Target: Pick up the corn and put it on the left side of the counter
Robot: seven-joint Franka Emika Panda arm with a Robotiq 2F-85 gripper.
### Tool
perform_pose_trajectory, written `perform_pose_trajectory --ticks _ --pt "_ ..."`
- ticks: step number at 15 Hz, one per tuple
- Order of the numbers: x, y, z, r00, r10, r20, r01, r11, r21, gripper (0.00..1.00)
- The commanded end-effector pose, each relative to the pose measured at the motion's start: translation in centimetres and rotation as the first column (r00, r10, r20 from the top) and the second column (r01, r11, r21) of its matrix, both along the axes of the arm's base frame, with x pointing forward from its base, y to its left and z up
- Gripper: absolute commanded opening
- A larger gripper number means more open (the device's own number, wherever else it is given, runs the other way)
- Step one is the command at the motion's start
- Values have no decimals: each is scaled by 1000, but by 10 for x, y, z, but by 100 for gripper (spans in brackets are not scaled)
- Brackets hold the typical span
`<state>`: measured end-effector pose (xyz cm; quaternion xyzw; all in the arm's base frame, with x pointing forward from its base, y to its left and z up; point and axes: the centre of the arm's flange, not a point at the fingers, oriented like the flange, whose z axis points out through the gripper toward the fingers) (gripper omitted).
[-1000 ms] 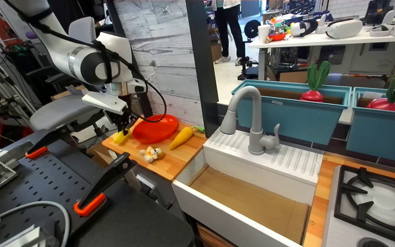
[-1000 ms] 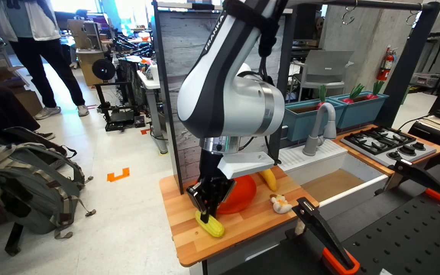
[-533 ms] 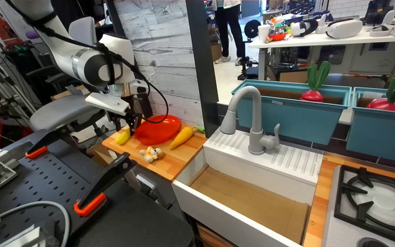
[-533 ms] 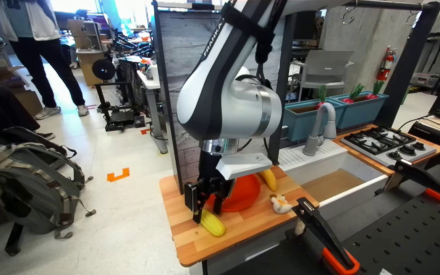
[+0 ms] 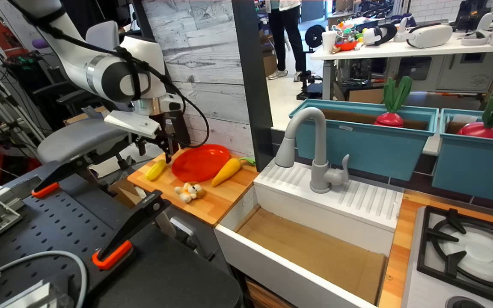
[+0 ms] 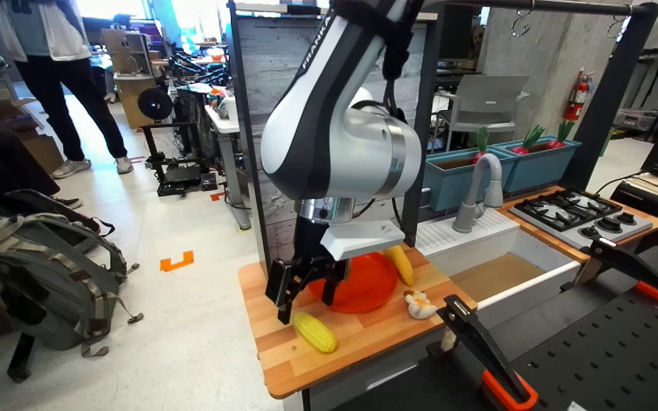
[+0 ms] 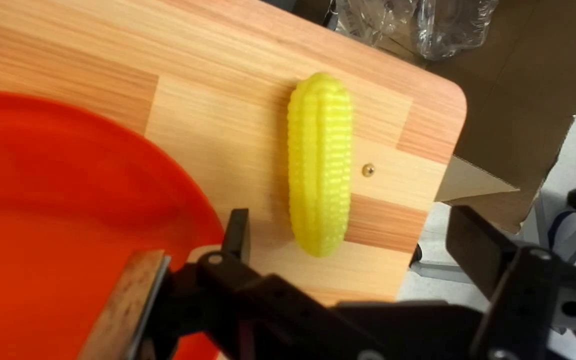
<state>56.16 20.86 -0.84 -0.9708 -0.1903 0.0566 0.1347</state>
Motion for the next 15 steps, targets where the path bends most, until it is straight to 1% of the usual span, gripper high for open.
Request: perform_pose_trajectory --ticks 1,3,5,6,9,15 --pt "-17 -1 51 997 23 77 -24 1000 8 100" --pt "-25 -2 78 992 27 125 -30 999 21 100" --pt "-37 -6 104 989 23 148 -25 1000 12 100" --pt "-10 7 66 993 16 121 -18 1000 16 100" --pt "-22 1 90 991 27 135 -28 1000 2 100" --pt "-27 -1 90 991 28 132 -28 1000 -1 100"
